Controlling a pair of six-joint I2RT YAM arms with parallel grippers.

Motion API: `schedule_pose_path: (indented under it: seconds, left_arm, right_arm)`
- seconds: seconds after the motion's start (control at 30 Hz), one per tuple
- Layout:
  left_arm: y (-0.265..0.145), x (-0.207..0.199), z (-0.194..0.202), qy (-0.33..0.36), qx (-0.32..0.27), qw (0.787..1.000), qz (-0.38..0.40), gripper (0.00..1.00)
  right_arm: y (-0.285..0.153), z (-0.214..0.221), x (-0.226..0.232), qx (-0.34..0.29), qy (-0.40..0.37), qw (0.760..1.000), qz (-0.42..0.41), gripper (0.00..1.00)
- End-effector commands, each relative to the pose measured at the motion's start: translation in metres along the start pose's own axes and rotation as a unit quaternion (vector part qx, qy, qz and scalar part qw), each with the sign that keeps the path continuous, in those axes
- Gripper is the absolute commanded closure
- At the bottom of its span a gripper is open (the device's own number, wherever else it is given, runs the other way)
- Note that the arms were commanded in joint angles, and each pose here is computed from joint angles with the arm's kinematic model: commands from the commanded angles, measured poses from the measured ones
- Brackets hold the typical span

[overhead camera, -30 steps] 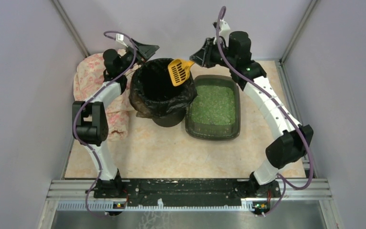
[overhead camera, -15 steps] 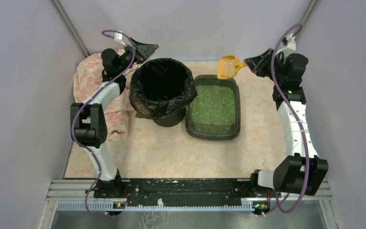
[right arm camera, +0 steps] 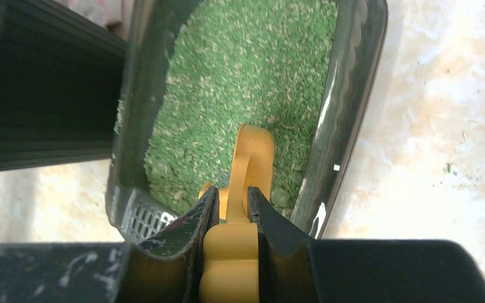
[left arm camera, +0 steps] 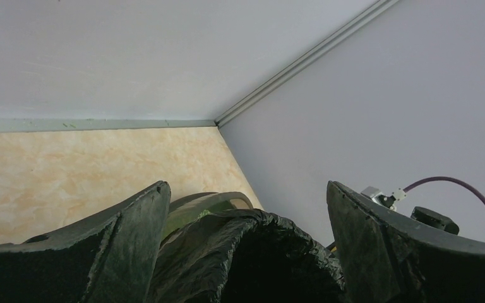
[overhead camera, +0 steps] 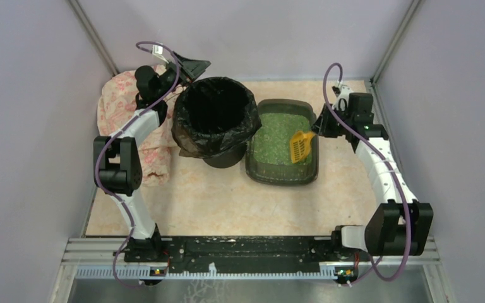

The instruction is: Clean the litter box

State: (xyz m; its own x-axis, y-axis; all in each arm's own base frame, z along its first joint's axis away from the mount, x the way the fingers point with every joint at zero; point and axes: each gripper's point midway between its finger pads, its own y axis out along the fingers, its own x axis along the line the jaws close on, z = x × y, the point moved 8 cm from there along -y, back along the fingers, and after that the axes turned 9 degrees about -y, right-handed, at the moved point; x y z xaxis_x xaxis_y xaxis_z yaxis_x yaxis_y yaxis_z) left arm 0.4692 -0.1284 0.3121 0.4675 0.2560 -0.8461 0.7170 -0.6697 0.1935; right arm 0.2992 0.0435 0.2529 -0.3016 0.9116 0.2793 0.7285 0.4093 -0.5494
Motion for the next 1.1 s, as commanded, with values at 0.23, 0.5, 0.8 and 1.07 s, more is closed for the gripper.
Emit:
schedule_pose_path:
  seconds: [0.23,0.5,0.8,1.07]
  left_arm:
    - [-0.001,-0.013,-0.002,0.013,0.0,1.0,0.024,0.01]
    - [0.0,-0.012,-0.002,0.011,0.001,1.0,0.024,0.01]
    - [-0.003,-0.012,0.0,0.015,0.002,1.0,0.019,0.01]
    - [-0.001,-0.012,-0.001,0.019,0.003,1.0,0.018,0.01]
  right_arm:
    - [0.035,0.065,0.002,0.048,0.02,0.997,-0.05,1.0]
    - [0.071,0.097,-0.004,0.076,0.064,0.99,-0.097,1.0]
    - [0.102,0.116,0.002,0.121,0.094,0.971,-0.181,1.0]
    - [0.108,0.131,0.018,0.18,0.105,0.942,-0.263,1.0]
